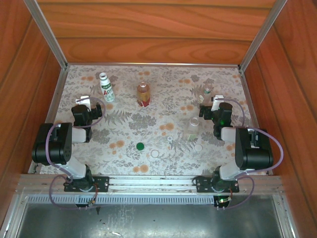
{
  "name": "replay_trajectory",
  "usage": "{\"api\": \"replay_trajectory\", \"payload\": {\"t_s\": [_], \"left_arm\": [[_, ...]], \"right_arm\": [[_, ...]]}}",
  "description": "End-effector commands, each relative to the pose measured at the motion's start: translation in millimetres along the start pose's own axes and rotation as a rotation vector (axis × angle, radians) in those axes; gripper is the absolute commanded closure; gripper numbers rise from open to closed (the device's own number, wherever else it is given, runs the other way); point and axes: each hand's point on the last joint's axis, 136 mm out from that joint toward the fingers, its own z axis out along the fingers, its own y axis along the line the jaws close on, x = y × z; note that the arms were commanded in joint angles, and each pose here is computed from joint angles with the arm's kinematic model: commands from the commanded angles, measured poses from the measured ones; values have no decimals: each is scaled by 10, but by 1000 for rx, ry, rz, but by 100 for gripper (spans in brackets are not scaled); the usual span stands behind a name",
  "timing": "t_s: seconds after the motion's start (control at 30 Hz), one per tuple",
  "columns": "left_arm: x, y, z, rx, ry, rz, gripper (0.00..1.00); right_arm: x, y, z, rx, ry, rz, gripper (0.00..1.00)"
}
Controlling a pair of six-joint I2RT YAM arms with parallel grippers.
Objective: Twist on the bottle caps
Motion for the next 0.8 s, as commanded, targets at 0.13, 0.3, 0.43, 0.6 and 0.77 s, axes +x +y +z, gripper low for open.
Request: {"api": "replay_trajectory", "payload": {"t_s": [0.13,0.3,0.43,0.6,0.77], "left_arm": [[-69,-144,-80,63,-30,30,0],[-162,-205,-202,98,-68,48,0],[-250,-253,-375,120,-114,73,0],[-323,-284,-641,120,-178,104,0],[-558,-539,-995,174,-279,182,0]], "right_arm": [[-94,45,-50,-24,-46,-11,0],[-201,61,-190,-24,-74,-17,0],[-278,63,-343,-12,-91,-16,0],[-460,82,-602,-7,-141,12,0],[-717,182,-1008,-39,-190,114,0]]}}
